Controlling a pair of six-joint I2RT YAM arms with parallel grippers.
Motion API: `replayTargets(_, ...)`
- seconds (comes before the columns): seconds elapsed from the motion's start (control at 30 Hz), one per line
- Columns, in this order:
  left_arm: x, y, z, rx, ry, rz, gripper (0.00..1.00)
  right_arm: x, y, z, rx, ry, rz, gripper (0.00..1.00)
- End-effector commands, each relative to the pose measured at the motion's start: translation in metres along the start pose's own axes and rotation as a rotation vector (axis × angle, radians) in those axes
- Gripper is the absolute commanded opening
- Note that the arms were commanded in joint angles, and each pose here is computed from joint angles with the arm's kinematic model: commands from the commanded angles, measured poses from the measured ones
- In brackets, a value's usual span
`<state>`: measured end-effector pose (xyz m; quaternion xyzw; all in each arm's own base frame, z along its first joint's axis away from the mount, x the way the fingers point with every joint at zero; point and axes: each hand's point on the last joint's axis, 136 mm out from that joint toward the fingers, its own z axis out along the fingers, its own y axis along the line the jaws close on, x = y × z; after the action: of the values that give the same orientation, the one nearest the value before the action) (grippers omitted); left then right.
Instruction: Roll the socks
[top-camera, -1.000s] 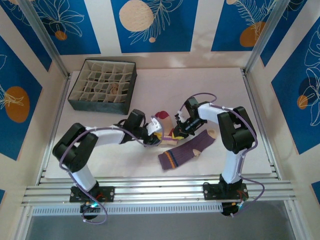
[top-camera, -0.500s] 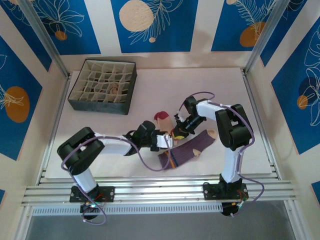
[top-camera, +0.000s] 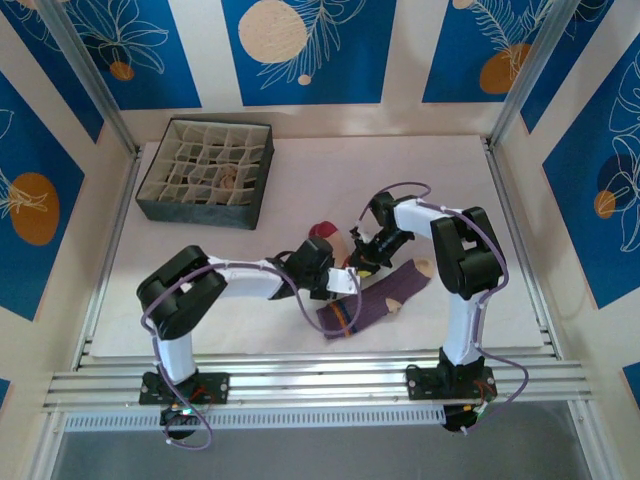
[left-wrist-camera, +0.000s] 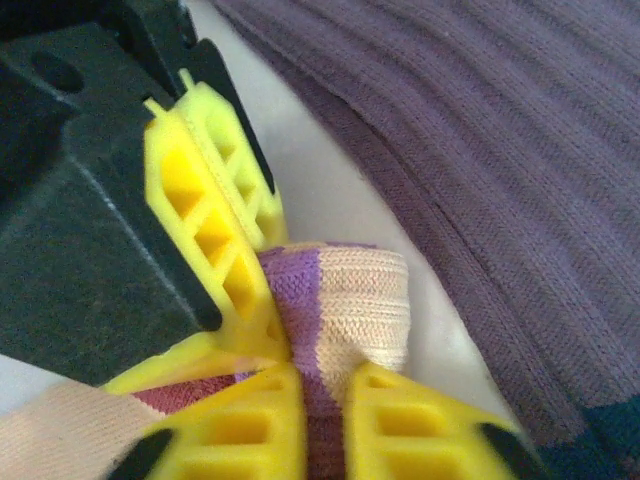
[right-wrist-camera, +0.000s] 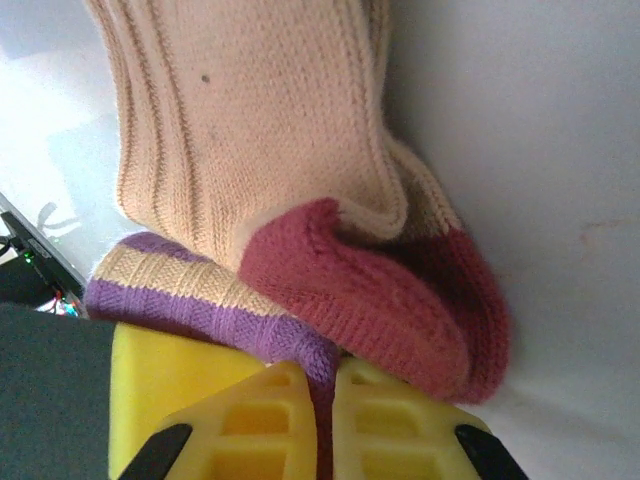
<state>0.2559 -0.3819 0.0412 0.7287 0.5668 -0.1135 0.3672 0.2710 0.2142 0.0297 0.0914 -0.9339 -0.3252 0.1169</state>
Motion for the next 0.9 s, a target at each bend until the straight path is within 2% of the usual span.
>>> replayTargets(0.0, 0.020, -0.039, 0.007, 0.213, 0.074, -0.085, 0.00, 0.010, 0.006, 0.008, -0.028, 0.037, -0.005, 0.18)
replayTargets(0.07, 0.013, -0.041, 0.004, 0.262, 0.045, -0.144, 0.00, 0.008, 0.010, 0.003, -0.037, 0.014, -0.016, 0.34)
replayTargets(0.2, 0.006, -0.038, -0.002, 0.350, 0.007, -0.282, 0.00, 0.003, 0.014, -0.009, -0.048, -0.047, -0.035, 0.46)
replayTargets(0.53, 0.009, -0.013, -0.004, 0.505, 0.000, -0.657, 0.00, 0.002, 0.016, -0.038, -0.084, -0.204, -0.036, 0.50)
replayTargets(0.87, 0.032, -0.007, 0.004, 0.572, 0.045, -0.902, 0.00, 0.004, 0.011, -0.026, -0.108, -0.196, -0.012, 0.50)
